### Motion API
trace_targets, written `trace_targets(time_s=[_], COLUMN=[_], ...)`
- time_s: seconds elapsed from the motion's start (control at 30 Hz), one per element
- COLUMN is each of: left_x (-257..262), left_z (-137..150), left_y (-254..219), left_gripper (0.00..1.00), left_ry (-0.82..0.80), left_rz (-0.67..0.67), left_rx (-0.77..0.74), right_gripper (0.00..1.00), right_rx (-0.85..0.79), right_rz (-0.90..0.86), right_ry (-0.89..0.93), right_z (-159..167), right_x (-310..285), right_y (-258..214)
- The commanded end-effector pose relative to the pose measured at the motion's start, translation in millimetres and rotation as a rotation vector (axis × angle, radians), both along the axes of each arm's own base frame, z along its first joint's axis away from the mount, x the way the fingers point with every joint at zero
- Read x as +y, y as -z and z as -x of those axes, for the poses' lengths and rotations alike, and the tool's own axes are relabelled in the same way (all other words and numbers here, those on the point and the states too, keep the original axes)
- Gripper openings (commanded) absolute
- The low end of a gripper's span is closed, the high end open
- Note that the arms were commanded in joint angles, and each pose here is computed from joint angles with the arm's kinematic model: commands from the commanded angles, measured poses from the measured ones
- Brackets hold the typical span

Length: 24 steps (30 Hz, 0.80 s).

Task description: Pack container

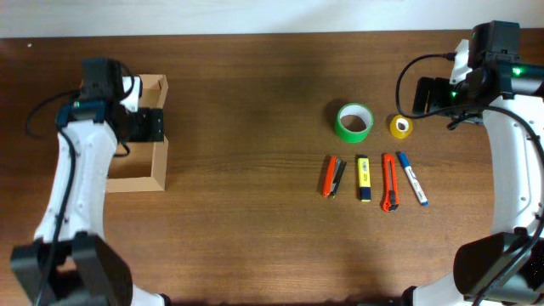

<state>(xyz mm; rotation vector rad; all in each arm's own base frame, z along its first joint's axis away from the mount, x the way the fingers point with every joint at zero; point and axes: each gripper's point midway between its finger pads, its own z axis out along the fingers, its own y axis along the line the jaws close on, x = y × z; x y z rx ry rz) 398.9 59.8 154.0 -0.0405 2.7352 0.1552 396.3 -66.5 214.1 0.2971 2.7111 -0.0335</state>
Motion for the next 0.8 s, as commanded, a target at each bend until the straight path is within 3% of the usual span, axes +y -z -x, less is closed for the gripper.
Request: trace_targets(time_s=[0.0, 0.2, 0.23, 0.77], left_x=[0.4, -1.0, -1.4, -10.0], left_z=[-11.5, -1.4, -0.1, 14.1], left_y=[-5.1, 24.3, 27.5, 45.5], left_gripper=[0.90, 0.89, 0.84, 0.83], left_ry=[0.008, 0.007, 0.007, 0.017], left_rz=[0.016, 0.034, 0.036, 0.060], left_rx=[0.014, 0.150, 0.163, 0.260], right_gripper=[0.99, 0.99, 0.99, 0.99], right_rx=[-0.013, -0.016, -0.019, -0.039], right_rz=[0.010, 0.011, 0.011, 0.019], right_ry=[0.019, 0.018, 0.018, 0.020], right_z=[-2.9, -3.8, -4.3, -8.9], right_x=[-5.1, -5.3, -5.4, -7.1], right_y=[-4.2, -4.6, -4.8, -7.1])
